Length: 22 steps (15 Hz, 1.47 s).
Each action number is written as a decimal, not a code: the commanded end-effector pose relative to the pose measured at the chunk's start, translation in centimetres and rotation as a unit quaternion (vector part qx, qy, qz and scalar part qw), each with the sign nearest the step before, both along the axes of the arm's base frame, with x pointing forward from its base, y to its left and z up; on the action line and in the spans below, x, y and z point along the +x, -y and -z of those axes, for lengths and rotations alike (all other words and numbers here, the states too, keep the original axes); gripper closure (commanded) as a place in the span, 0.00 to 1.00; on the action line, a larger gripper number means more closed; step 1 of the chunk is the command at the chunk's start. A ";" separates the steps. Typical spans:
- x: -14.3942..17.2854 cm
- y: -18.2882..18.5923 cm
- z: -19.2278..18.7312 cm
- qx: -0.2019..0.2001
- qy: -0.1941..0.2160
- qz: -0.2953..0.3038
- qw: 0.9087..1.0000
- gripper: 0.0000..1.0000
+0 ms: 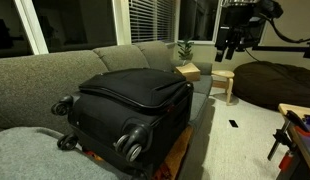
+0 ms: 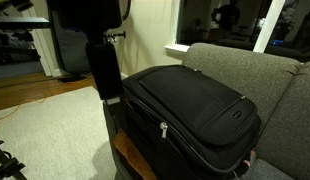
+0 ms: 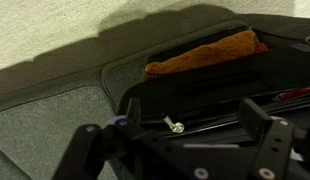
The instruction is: Close the zip on the suitcase
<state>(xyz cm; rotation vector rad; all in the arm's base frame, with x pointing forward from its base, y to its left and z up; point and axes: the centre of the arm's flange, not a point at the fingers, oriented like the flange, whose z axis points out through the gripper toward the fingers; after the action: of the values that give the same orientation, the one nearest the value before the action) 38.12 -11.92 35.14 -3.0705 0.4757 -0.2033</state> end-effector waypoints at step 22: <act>0.5 0.9 4.3 0.048 0.038 -0.095 0.994 0.00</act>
<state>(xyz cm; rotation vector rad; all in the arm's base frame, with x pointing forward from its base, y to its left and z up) 38.38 -12.34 32.23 -3.0022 0.1923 -0.2475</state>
